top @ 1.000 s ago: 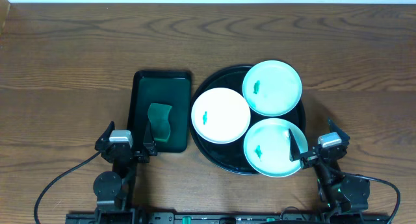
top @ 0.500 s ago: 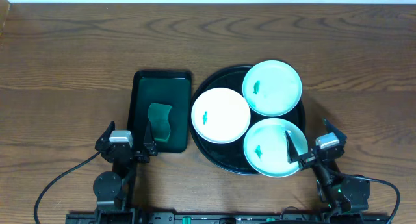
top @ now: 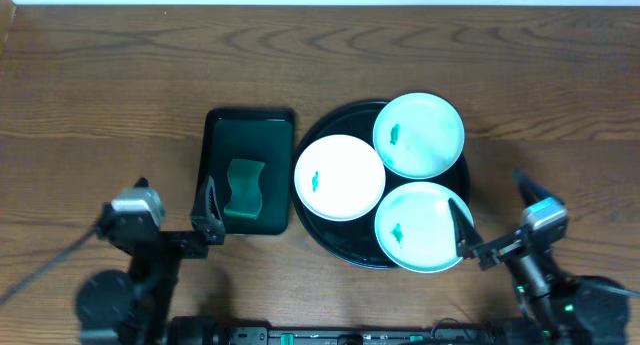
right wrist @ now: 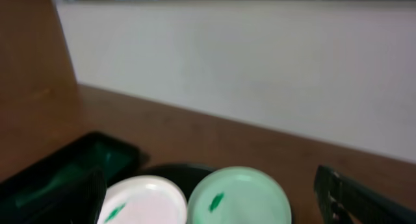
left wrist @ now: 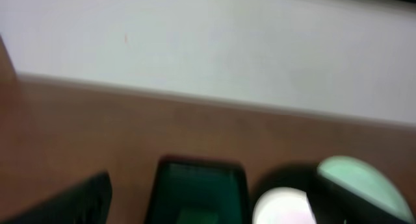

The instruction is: Clean dirty plates on tray and stack at the side

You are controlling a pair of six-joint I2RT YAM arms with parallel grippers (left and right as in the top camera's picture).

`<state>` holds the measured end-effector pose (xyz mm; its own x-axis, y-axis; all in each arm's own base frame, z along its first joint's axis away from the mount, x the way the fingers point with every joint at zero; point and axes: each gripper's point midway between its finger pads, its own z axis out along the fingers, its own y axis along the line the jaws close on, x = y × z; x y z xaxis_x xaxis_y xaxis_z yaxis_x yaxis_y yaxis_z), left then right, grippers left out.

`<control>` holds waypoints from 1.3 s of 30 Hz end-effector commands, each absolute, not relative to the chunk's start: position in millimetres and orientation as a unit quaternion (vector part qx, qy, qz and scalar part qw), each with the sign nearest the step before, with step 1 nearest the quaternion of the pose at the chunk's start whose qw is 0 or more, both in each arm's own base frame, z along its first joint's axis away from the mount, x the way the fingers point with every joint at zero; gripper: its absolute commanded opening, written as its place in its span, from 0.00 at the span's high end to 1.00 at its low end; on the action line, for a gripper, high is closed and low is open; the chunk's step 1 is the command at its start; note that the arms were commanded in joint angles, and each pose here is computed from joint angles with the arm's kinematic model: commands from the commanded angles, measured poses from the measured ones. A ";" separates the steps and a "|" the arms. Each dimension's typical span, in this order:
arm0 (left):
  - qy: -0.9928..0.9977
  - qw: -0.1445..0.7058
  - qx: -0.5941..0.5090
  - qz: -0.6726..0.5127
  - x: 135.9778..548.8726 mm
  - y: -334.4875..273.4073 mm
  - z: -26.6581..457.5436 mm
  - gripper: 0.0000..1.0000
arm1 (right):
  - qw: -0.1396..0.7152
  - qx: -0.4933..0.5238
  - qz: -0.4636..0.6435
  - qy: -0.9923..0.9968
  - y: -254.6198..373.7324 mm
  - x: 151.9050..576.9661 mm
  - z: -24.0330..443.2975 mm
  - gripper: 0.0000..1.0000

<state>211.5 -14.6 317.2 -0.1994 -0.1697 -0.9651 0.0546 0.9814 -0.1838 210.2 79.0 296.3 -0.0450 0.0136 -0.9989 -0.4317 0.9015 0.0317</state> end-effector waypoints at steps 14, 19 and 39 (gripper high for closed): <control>0.975 0.190 -0.079 -0.088 244.6 -21.7 274.0 0.05 | 0.316 -0.074 0.200 0.925 87.5 298.0 291.7 0.01; 0.987 0.083 -0.085 -0.110 246.5 -31.9 238.9 0.20 | 0.221 -0.026 0.252 0.942 102.8 312.3 251.5 0.01; 0.989 0.025 -0.139 -0.054 243.1 -13.8 161.2 0.50 | 0.123 -0.059 0.167 0.976 157.2 317.0 171.6 0.59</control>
<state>246.3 -16.7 172.2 -0.9660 -0.2557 -0.0387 -0.2486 0.9593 -0.1341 312.7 151.6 181.9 -0.9671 -0.0606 -0.2472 -0.1532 0.9142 0.3751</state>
